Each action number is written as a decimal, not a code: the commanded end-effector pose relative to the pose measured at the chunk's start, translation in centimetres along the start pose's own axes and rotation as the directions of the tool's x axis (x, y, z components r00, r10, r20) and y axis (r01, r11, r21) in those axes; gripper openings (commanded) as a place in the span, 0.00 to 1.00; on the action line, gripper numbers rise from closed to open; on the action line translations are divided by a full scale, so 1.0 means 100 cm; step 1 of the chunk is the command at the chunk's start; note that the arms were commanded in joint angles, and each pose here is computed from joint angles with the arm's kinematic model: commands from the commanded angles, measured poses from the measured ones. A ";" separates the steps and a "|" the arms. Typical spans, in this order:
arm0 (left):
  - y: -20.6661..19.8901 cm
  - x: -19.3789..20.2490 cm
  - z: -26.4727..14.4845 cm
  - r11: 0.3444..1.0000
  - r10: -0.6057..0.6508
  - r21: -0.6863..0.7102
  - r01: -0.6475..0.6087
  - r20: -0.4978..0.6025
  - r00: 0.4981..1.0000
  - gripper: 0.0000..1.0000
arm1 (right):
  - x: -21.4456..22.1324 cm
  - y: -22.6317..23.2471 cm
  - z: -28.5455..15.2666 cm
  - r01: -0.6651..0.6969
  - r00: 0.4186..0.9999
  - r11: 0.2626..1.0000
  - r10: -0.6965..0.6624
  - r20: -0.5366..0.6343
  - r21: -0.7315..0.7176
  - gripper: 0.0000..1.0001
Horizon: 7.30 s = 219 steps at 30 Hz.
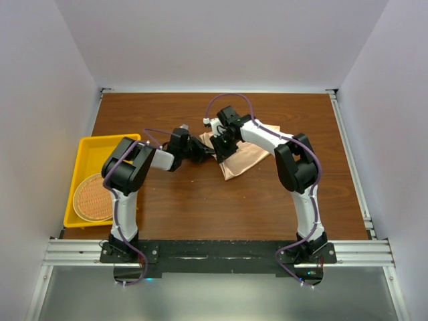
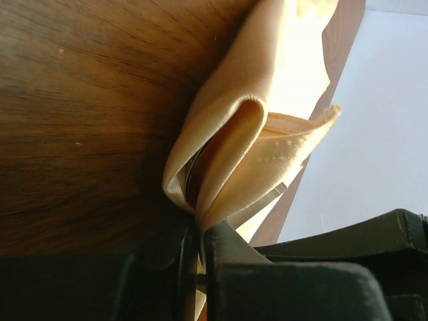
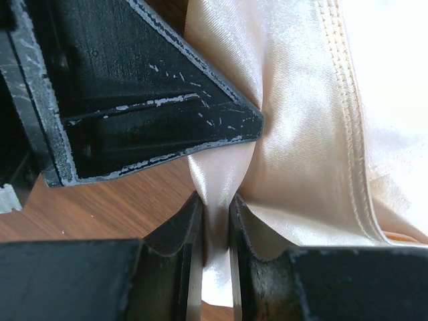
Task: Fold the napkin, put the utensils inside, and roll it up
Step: Roll the napkin with the utensil
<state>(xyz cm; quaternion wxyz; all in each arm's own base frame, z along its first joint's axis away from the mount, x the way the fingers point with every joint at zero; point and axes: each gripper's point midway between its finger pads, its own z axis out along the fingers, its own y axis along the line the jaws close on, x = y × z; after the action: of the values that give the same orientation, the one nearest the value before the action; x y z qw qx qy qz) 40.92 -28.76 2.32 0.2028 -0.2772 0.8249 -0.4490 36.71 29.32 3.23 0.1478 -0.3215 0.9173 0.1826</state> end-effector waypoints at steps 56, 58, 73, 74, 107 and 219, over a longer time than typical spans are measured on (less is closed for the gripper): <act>0.053 0.033 -0.038 0.901 -0.157 -0.421 0.102 -0.098 0.983 0.00 | -0.006 0.040 -0.018 0.204 0.870 0.750 -0.434 0.235 0.629 0.73; 0.053 0.033 -0.039 0.900 -0.159 -0.424 0.103 -0.099 0.982 0.00 | -0.002 0.037 -0.015 0.208 0.873 0.745 -0.433 0.222 0.634 0.72; 0.044 0.029 -0.046 0.889 -0.179 -0.443 0.114 -0.109 0.978 0.00 | 0.020 0.018 0.011 0.206 0.909 0.710 -0.394 0.138 0.674 0.32; 0.044 0.028 -0.047 0.889 -0.182 -0.443 0.117 -0.107 0.978 0.00 | 0.020 0.018 0.012 0.202 0.910 0.710 -0.391 0.139 0.674 0.28; -0.018 -0.065 -0.123 0.988 0.144 -0.063 -0.138 0.099 0.985 0.58 | 0.007 0.033 0.004 0.069 0.951 0.955 -0.150 0.272 0.287 0.00; 0.065 0.036 0.034 0.952 0.232 -0.166 -0.259 -0.167 0.958 0.00 | 0.024 -0.015 -0.022 -0.073 0.988 0.922 0.014 0.154 0.381 0.98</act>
<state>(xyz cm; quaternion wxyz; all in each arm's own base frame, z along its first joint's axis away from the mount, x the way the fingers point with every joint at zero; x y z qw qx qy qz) 40.80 -34.03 2.02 0.2217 -0.1191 0.8472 -0.4679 32.48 27.13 3.34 0.1990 -0.2507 0.9374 0.1375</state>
